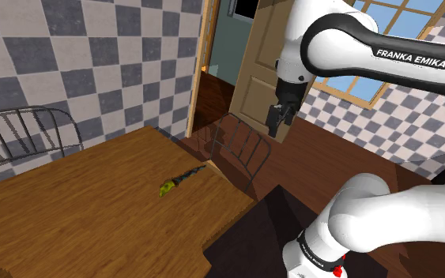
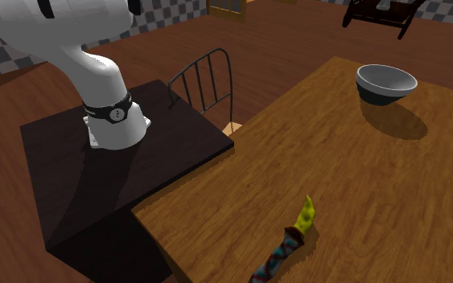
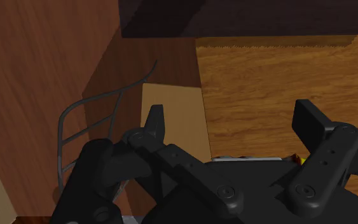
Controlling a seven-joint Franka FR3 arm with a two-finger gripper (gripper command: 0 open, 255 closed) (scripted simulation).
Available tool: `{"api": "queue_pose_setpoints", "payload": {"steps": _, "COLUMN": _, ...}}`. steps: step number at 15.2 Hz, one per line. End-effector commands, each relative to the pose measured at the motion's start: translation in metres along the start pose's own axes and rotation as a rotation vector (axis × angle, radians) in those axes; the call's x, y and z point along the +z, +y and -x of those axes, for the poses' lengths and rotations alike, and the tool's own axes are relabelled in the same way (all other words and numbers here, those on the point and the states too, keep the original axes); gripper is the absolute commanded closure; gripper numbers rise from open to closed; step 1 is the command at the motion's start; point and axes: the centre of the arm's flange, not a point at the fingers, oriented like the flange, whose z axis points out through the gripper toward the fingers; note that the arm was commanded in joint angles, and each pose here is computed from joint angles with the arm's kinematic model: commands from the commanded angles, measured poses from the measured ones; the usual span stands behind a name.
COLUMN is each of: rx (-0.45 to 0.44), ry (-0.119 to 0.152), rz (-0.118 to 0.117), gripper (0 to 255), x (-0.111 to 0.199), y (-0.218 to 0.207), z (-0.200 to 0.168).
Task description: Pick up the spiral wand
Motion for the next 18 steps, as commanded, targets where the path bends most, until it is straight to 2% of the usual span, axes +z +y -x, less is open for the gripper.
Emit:
{"api": "queue_pose_setpoints", "payload": {"steps": 1, "rx": 0.000, "ry": 0.000, "rz": 0.000, "gripper": 0, "x": 0.000, "y": 0.000, "z": 0.000}}
{"api": "queue_pose_setpoints", "payload": {"steps": 9, "rx": 0.329, "ry": -0.017, "rz": -0.043, "gripper": 0, "x": 0.068, "y": -0.060, "z": -0.046}}
{"api": "queue_pose_setpoints", "payload": {"steps": 18, "rx": 0.699, "ry": -0.037, "rz": -0.092, "gripper": 0, "x": 0.143, "y": -0.110, "z": -0.117}}
